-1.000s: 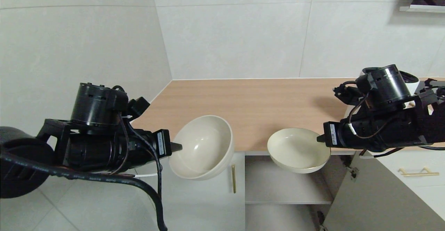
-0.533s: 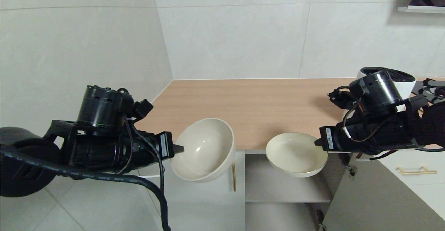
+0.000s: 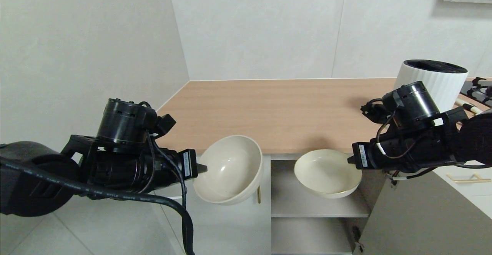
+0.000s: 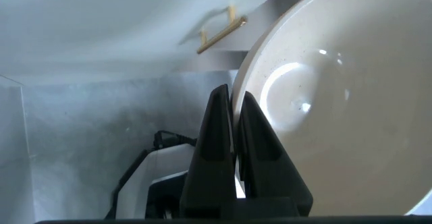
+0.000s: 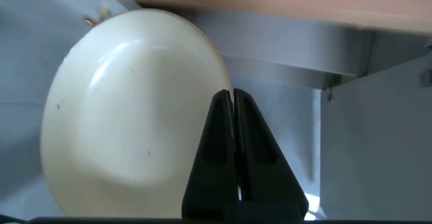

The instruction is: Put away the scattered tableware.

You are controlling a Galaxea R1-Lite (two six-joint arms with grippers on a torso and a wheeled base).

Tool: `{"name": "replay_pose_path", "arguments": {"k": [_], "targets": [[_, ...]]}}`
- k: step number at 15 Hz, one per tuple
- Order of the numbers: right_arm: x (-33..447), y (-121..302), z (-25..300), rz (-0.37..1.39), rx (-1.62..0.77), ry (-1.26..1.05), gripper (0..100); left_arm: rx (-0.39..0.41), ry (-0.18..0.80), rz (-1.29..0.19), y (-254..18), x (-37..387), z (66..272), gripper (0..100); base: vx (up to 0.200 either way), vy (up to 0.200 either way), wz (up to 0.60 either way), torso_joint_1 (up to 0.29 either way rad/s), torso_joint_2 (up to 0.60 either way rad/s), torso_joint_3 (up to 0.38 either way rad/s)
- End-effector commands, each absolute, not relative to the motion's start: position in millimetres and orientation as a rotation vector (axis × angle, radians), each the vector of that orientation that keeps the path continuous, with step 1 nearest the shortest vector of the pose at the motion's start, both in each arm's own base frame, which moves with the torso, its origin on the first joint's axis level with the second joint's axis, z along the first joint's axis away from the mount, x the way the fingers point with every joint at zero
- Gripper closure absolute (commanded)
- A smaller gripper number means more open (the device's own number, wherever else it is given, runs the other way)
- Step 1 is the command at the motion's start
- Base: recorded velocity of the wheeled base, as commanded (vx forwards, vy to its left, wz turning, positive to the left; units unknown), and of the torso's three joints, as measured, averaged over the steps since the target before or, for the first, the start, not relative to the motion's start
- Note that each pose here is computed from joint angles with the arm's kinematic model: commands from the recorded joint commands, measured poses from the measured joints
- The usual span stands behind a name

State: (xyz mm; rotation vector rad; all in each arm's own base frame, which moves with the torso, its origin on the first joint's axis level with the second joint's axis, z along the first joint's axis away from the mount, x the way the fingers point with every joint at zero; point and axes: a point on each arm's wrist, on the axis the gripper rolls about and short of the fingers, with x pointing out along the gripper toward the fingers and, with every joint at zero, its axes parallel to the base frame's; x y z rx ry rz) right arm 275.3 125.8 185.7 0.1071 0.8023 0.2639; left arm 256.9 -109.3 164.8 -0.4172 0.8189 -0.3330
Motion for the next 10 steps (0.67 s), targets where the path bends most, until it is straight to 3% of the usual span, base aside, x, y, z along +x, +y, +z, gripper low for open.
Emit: {"name": "replay_pose_path", "arguments": {"k": [1, 10], "targets": [[276.1, 126.2, 184.1, 0.263, 0.106, 0.807, 100, -0.416, 0.827, -0.332, -110.4, 258.0, 162.5, 100, 0.000, 0.000, 0.00, -0.203, 0.49, 0.281], [278.9, 128.1, 178.5, 0.260, 0.100, 0.825, 100, -0.412, 0.830, -0.339, -112.5, 257.4, 162.1, 100, 0.000, 0.000, 0.00, -0.181, 0.47, 0.280]]}}
